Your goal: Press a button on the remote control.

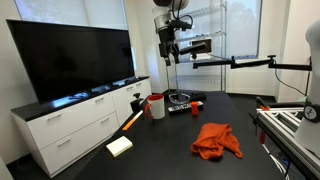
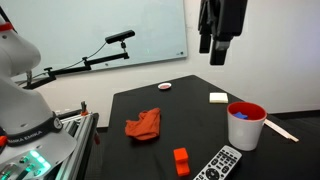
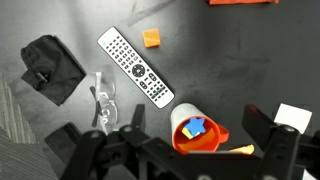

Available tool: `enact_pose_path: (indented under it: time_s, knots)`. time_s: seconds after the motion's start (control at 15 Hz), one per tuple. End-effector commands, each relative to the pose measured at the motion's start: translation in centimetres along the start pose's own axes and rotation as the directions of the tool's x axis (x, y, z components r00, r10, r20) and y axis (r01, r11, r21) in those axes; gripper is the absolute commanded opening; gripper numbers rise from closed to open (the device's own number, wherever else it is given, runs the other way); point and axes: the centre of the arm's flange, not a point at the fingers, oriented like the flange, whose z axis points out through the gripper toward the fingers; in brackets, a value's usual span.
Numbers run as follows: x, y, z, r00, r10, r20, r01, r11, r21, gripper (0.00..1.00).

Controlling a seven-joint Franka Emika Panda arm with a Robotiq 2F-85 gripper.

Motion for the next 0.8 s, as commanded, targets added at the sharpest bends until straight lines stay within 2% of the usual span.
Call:
enact_pose_path:
  time_s: [0.0, 0.2, 0.47, 0.73]
  knots:
    - [-0.4, -1.2, 1.1, 0.995, -0.097, -0.034, 0.095, 0.994, -0.061, 1.0]
    - [-0.5, -3.3, 3.7, 0.973, -0.222, -0.062, 0.21, 0.965, -0.159, 1.0]
    - [-0.2, -5.7, 7.4, 0.921, -0.382, -0.08, 0.351, 0.9, -0.259, 1.0]
    - [0.6, -5.3, 8.7, 0.832, -0.537, -0.137, 0.496, 0.832, -0.247, 1.0]
